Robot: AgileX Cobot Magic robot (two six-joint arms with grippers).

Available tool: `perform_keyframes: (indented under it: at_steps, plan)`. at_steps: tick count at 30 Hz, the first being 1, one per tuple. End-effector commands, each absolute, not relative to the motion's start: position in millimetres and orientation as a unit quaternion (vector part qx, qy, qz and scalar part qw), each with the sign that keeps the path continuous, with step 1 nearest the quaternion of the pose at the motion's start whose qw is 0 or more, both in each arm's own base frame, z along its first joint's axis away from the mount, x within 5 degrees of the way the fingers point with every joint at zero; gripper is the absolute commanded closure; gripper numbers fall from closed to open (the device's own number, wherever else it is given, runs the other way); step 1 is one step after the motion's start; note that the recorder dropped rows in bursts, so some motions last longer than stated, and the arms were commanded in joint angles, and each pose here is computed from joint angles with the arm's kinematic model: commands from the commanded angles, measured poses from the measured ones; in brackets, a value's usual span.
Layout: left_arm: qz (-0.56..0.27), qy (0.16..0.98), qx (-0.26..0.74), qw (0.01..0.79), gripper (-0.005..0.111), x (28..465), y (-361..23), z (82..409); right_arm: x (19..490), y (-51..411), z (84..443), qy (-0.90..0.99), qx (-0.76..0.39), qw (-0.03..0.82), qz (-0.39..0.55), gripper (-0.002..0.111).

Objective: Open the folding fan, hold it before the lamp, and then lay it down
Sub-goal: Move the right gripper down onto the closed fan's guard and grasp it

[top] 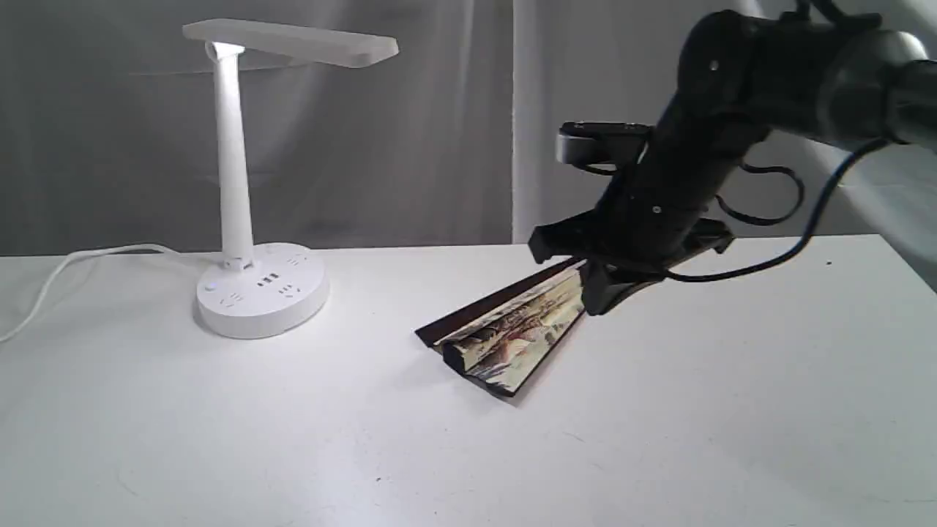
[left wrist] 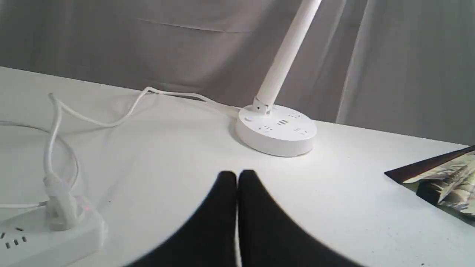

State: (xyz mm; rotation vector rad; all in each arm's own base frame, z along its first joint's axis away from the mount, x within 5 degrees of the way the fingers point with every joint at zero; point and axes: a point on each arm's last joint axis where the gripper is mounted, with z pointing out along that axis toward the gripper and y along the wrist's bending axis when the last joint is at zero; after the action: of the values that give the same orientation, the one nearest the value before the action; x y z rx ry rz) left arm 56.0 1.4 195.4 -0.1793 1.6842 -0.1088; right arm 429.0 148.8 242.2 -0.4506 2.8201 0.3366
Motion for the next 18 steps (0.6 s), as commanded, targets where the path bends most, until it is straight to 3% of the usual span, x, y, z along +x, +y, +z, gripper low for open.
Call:
perform_keyframes:
  at_steps: [1,5,18]
  plan:
    - [-0.052,0.743,-0.083,0.662,0.107,56,1,194,434,165,241,0.969,-0.202,0.117,0.075,0.108]
    - [-0.051,0.743,-0.083,0.662,0.107,56,1,194,443,182,235,0.963,-0.230,0.134,0.040,0.108]
    - [-0.051,0.743,-0.083,0.662,0.107,56,1,194,469,204,200,0.959,-0.234,0.147,0.064,0.108]
